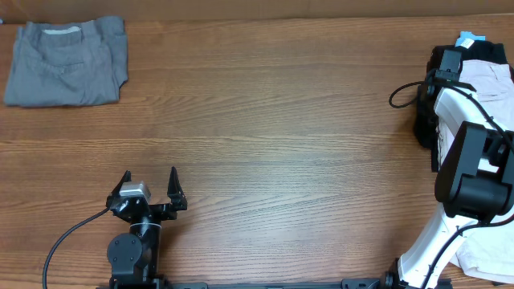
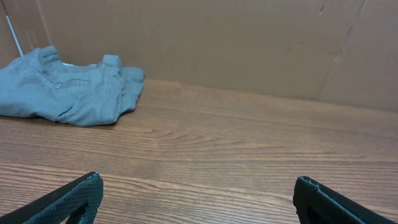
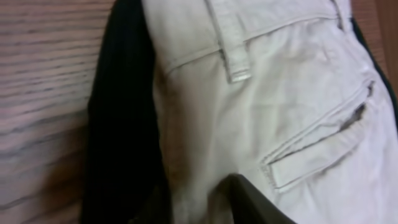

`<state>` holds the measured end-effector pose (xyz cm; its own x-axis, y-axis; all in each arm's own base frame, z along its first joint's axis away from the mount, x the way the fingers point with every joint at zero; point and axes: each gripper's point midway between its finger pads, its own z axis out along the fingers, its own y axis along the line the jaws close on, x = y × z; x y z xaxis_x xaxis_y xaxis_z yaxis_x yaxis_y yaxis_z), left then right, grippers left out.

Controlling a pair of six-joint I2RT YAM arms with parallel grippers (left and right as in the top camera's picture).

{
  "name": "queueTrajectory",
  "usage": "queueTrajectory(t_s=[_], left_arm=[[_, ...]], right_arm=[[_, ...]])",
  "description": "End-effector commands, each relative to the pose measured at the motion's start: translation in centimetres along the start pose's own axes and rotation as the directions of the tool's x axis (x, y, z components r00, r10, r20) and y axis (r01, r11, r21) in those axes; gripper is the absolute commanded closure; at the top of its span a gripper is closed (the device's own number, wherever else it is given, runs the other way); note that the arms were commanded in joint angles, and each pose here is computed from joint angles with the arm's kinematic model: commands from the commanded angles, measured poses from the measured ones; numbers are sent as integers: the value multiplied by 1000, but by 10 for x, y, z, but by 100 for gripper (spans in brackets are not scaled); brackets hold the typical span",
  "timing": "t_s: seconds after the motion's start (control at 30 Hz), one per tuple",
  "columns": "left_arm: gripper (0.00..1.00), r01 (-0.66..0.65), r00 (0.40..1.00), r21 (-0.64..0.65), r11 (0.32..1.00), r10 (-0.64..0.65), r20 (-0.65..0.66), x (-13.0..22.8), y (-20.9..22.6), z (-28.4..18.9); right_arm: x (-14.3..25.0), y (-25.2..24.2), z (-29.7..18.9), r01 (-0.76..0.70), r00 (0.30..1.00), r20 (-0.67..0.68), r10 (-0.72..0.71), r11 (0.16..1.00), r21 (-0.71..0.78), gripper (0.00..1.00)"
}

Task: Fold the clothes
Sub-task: 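Reach the right gripper to the beige pants on the right stack, then grasp the top edge of the beige pants with the right gripper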

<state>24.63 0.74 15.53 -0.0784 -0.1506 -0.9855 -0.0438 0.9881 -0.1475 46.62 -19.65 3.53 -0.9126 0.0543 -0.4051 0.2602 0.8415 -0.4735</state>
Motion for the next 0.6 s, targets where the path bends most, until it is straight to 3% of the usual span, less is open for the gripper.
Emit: queueTrajectory(t_s=[0.0,0.37,0.57], left_arm=[[0,-22,1000,-4,1000,22,7,-1,1,0],[0,-22,1000,-4,1000,22,7,-1,1,0],[0,-22,1000,-4,1000,22,7,-1,1,0]], right_arm=[[-14,4,-3,-21,999,34,22,999,-45,61],[-8,-4,4,-34,999,15,34,999,-40,71],[-4,-11,7,-43,999,4,43,999,-28,82]])
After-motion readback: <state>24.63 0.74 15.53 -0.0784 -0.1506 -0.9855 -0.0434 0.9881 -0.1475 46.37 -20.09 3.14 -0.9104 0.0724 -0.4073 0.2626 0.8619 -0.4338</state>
